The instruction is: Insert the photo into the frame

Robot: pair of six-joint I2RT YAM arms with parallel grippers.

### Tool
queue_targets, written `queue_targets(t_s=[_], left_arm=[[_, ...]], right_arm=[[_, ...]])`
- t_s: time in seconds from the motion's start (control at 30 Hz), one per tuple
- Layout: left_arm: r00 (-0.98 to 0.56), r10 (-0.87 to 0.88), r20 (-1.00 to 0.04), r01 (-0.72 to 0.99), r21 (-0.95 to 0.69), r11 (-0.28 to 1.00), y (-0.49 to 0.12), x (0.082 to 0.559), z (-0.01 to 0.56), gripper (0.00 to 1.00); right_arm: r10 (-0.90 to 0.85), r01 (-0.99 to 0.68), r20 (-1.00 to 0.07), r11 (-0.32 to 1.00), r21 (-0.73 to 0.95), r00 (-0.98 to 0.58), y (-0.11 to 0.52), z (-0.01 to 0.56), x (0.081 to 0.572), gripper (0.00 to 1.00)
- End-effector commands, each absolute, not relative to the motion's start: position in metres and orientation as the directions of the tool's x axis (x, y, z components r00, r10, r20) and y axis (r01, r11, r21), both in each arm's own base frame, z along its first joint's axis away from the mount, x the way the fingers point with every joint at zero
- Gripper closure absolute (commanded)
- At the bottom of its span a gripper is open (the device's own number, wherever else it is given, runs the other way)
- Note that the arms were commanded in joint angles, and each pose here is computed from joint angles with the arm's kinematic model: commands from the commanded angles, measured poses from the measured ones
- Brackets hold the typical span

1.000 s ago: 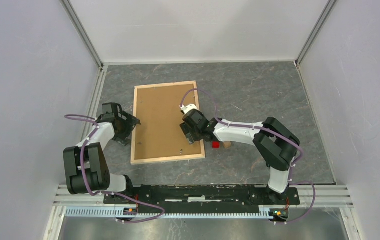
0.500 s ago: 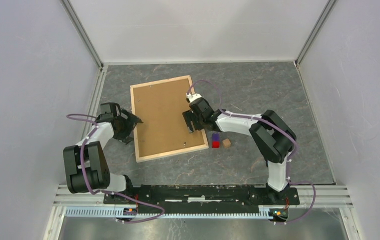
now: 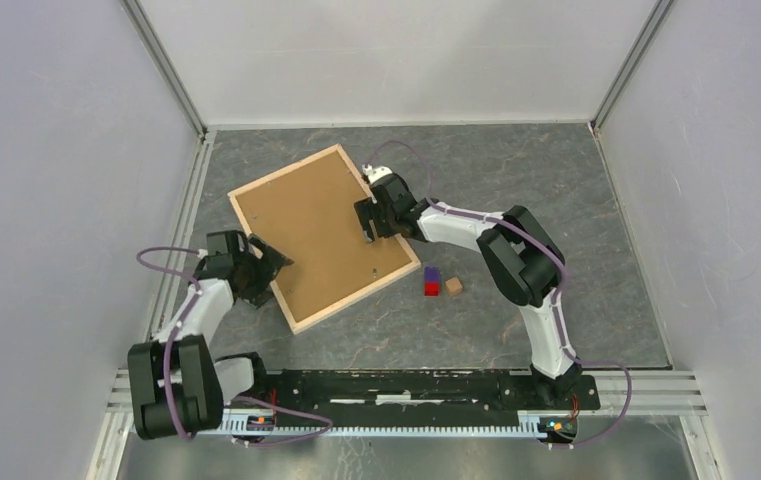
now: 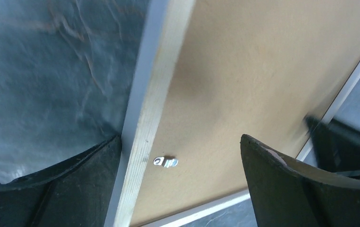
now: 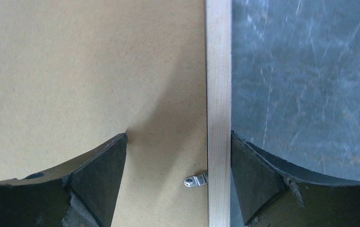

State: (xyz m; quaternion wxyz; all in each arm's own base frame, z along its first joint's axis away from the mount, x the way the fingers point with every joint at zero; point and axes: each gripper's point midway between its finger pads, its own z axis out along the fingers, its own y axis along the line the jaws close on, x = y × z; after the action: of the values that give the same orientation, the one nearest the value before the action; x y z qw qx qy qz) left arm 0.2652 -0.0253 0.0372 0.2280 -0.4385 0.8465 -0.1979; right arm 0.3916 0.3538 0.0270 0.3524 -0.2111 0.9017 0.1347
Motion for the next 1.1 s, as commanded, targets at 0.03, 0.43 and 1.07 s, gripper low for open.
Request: queue_targets(t_s=[0.03, 0.43, 1.07], left_arm=[[-0.64, -0.766, -0.048, -0.59, -0.608, 0.531, -0.093, 0.213, 0.043, 0.0], [-0.68, -0.684, -0.266, -0.369, -0.682, 0.632, -0.099, 0.212, 0.109, 0.0], [-0.625, -0.476, -0.618, 0.055, -0.644, 0.763, -0.113, 0.281, 0.22, 0.0]], right_arm=[[-0.298, -0.61, -0.7, 0.754, 0.245, -0.649, 0.426, 0.027, 0.385, 0.18], [-0.311, -0.422, -0.67, 0.906, 0.005, -0.674, 0.365, 0.112, 0.384, 0.14], [0.016, -0.277, -0.764, 0.927, 0.253, -0.646, 0.285, 0.129, 0.286, 0.02]])
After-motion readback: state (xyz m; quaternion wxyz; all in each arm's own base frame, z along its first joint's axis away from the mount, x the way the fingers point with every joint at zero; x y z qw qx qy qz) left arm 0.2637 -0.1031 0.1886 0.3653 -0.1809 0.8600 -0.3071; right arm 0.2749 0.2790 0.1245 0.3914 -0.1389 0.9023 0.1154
